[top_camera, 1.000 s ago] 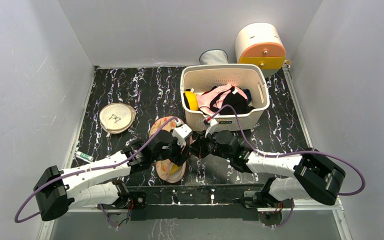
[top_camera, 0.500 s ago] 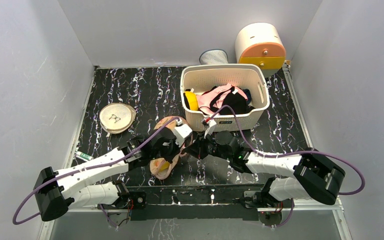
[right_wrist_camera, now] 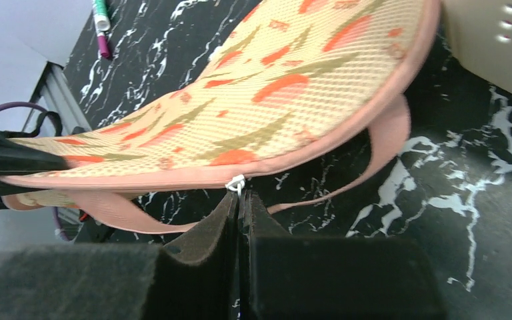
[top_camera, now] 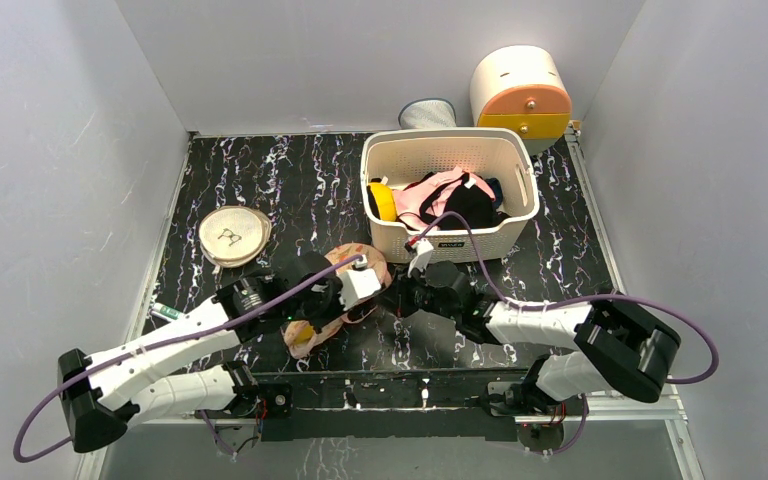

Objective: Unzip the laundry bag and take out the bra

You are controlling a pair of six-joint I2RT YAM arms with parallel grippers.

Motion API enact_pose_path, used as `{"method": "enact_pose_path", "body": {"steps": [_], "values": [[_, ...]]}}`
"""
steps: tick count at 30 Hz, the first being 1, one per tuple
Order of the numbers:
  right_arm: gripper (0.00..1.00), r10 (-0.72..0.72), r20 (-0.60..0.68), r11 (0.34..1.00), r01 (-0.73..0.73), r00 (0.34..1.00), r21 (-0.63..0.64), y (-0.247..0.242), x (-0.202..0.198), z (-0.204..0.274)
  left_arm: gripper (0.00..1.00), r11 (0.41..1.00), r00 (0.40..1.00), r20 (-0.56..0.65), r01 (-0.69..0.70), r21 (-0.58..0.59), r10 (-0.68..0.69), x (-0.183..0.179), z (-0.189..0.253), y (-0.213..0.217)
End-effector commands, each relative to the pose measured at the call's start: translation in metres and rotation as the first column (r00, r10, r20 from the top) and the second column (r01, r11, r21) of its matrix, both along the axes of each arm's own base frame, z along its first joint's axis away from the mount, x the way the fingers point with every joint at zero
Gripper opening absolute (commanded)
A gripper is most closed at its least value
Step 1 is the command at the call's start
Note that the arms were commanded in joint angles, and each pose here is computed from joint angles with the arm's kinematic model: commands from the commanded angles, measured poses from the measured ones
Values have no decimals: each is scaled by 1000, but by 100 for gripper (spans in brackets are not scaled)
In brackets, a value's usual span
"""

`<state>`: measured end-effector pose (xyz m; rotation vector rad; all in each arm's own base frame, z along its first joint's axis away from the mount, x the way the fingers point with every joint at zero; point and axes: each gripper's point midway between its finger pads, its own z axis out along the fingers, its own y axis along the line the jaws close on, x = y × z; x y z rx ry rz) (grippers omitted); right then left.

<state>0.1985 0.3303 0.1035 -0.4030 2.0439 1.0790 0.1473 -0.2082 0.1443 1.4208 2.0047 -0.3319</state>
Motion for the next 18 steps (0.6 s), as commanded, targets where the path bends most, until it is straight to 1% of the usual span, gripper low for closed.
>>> {"method": "enact_pose_path", "body": {"steps": [1,3,8,9,10,11,12,14,15,16,17,18], "values": [[0,-90,47,995,92,995,-41,-21,20,-1,0,995,995,17,95,36,-95,-14,12,17],[0,-84,40,995,86,996,-47,-25,19,-7,0,994,996,29,86,71,-88,-13,8,26],[0,-35,35,998,37,999,-57,-25,11,-17,0,979,998,34,38,200,-46,-9,-13,50],[0,-16,35,998,18,999,-62,-24,9,-18,0,977,999,24,39,210,-45,-10,-18,51],[0,22,41,998,-20,999,-58,-20,5,-16,0,979,998,-2,62,192,-63,-15,-20,46],[0,63,42,997,-62,997,-37,-14,0,-11,3,984,995,-30,98,150,-95,-20,-20,36],[0,98,44,995,-98,994,-12,-8,-6,-6,16,985,989,-58,141,99,-135,-25,-19,23],[0,129,36,991,-130,991,26,-1,-15,1,26,990,990,-43,133,47,-131,-20,-14,8],[0,138,26,988,-140,990,60,3,-19,5,37,991,991,-29,131,4,-131,-16,-9,-3],[0,144,20,986,-145,989,83,4,-22,8,46,990,991,-14,135,-44,-136,-13,-4,-13],[0,140,22,983,-141,990,119,4,-25,14,54,983,990,-7,143,-119,-144,-12,3,-28],[0,139,24,981,-141,990,130,4,-26,18,62,983,993,8,117,-144,-117,-6,2,-34]]}}
